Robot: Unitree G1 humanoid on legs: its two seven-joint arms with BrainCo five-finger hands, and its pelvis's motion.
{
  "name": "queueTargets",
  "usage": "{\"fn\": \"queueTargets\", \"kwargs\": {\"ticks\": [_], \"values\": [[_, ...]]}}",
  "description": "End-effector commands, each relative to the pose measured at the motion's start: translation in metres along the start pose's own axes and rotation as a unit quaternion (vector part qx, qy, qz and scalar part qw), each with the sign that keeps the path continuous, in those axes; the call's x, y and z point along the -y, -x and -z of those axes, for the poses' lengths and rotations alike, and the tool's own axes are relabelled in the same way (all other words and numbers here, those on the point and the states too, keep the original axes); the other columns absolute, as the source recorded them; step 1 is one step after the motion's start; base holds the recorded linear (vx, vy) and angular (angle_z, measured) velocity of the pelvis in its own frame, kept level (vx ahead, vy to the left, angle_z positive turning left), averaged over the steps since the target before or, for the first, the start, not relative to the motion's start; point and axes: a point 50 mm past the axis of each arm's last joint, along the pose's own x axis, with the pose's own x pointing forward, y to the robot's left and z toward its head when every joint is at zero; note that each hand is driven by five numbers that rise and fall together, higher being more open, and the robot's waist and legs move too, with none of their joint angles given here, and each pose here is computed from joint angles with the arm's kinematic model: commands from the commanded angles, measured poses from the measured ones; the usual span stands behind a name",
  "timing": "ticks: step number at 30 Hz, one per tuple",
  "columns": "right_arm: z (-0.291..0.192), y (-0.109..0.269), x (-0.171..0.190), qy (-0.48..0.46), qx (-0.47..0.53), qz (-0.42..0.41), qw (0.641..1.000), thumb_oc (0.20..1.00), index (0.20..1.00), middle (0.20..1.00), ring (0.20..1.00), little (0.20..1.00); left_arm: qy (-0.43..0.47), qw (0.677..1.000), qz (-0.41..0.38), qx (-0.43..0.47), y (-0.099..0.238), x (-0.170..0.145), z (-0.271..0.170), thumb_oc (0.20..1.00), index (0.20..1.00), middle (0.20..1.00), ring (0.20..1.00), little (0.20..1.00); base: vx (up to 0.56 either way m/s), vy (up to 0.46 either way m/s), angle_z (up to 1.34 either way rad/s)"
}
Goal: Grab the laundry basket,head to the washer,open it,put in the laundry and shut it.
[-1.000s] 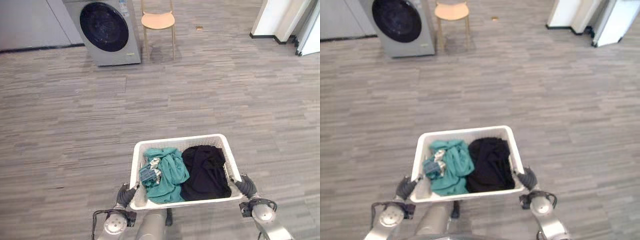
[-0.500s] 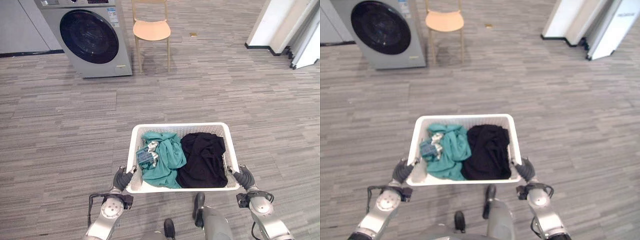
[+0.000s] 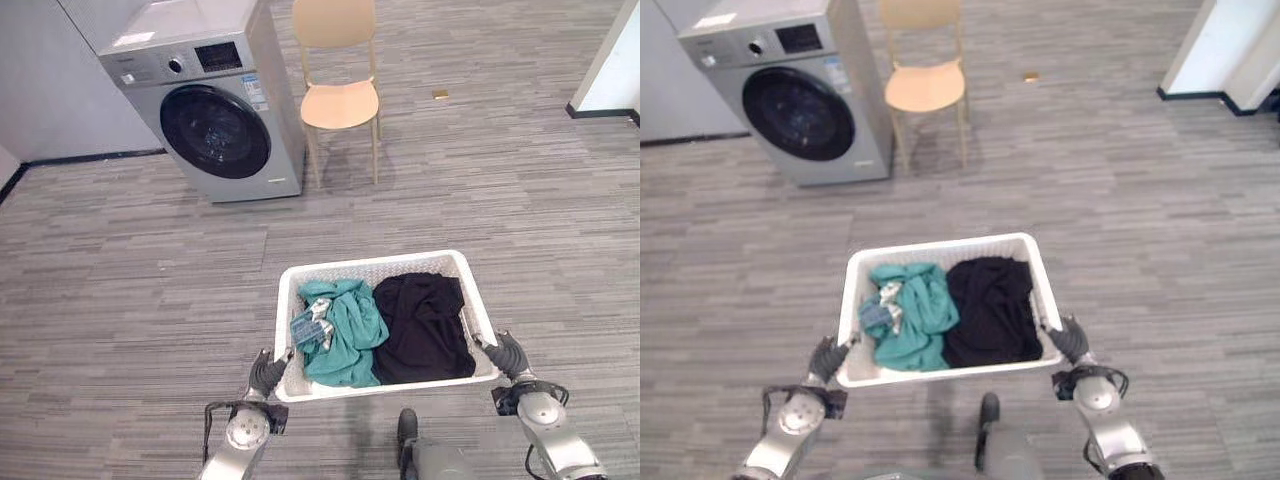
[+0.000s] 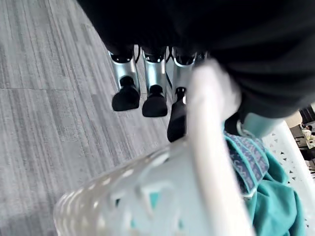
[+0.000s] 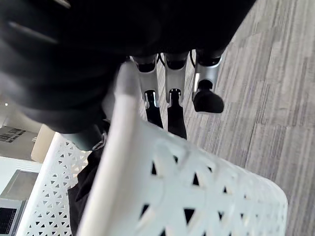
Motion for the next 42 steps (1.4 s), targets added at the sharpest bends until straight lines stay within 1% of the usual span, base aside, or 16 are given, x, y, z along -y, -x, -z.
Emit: {"fn": "queueTargets", "kwargs": {"ticks": [1,9,14,15,22,25,31,37,42], "values": [[-0.036,0.002,0.002,-0.083,0.101,0.001,0.991,0.200,0.200,0.200,0.200,0.200,0.060,0.995,-0.005,0.082,0.002,-0.009,-0.029,0.200,0.200,0.200,0.200,0.200,0.47,-0.132,-0.08],[-0.032,0.000,-0.002,-0.082,0.092,0.004,0.992,0.200,0.200,0.200,0.200,0.200,0.054,0.996,-0.011,0.071,0.007,-0.012,-0.023,0.200,0.200,0.200,0.200,0.200,0.40,0.019,-0.17],[-0.035,0.001,-0.010,-0.079,0.098,-0.009,0.992,0.200,0.200,0.200,0.200,0.200,0.045,0.996,-0.012,0.073,0.010,-0.016,-0.022,0.200,0.200,0.200,0.200,0.200,0.50,0.135,-0.26],[-0.037,0.001,-0.017,-0.085,0.103,-0.018,0.991,0.200,0.200,0.200,0.200,0.200,0.042,0.996,-0.012,0.075,0.008,-0.016,-0.024,0.200,0.200,0.200,0.200,0.200,0.33,0.110,-0.36],[-0.047,-0.001,-0.027,-0.084,0.117,-0.039,0.989,0.200,0.200,0.200,0.200,0.200,0.027,0.995,-0.026,0.097,0.002,-0.026,-0.036,0.200,0.200,0.200,0.200,0.200,0.35,0.183,-0.19],[-0.047,-0.001,-0.026,-0.083,0.116,-0.038,0.989,0.200,0.200,0.200,0.200,0.200,0.029,0.995,-0.025,0.098,0.002,-0.026,-0.036,0.200,0.200,0.200,0.200,0.200,0.25,0.052,0.08],[-0.039,0.000,-0.024,-0.094,0.100,-0.030,0.990,0.200,0.200,0.200,0.200,0.200,0.033,0.994,-0.029,0.101,0.000,-0.026,-0.037,0.200,0.200,0.200,0.200,0.200,0.53,-0.036,0.24],[-0.030,0.005,-0.021,-0.093,0.085,-0.031,0.992,0.200,0.200,0.200,0.200,0.200,0.039,0.994,-0.018,0.098,-0.001,-0.017,-0.035,0.200,0.200,0.200,0.200,0.200,0.49,-0.143,0.57],[-0.026,0.006,-0.006,-0.093,0.082,-0.010,0.992,0.200,0.200,0.200,0.200,0.200,0.053,0.994,0.000,0.101,0.000,-0.010,-0.038,0.200,0.200,0.200,0.200,0.200,0.38,-0.227,0.56]]}}
